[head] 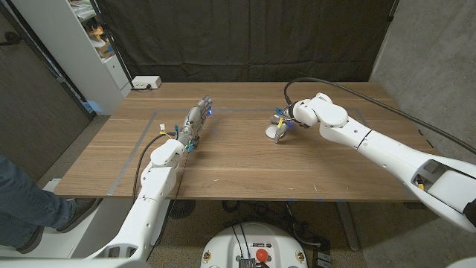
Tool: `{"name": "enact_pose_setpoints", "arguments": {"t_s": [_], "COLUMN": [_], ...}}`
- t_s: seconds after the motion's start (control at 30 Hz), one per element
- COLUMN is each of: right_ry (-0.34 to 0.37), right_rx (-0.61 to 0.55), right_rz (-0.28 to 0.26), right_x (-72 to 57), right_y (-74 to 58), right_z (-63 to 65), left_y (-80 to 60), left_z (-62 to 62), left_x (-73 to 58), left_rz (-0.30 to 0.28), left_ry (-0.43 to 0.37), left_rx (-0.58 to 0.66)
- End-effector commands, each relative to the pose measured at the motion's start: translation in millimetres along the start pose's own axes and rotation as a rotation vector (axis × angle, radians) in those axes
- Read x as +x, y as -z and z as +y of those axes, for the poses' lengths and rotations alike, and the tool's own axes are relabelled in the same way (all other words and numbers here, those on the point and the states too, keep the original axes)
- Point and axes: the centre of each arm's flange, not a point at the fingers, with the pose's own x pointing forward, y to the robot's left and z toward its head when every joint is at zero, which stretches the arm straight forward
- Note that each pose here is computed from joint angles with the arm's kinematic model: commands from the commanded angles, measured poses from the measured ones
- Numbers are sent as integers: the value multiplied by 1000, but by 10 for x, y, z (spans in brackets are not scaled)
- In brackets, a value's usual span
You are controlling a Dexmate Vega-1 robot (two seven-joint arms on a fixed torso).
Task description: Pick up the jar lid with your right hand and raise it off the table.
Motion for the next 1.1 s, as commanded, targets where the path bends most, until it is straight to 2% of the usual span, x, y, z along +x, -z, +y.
{"name": "enact_pose_setpoints", "arguments": {"t_s": [0.03, 0.53, 1.1], "right_ry": [-12, -27, 15], "right_rx": [-15, -35, -87], "right_rz": [6, 29, 51], "right_x": [99, 164, 183], "right_y": [-2, 65, 61], "right_z": [70, 174, 255], "left_y": [22, 48, 65], "left_z": [6, -17, -96], "left_x": [-13, 11, 61], "left_rz": [16, 25, 30], "left_ry": [-5, -8, 3], "left_rx": [7, 7, 7]}}
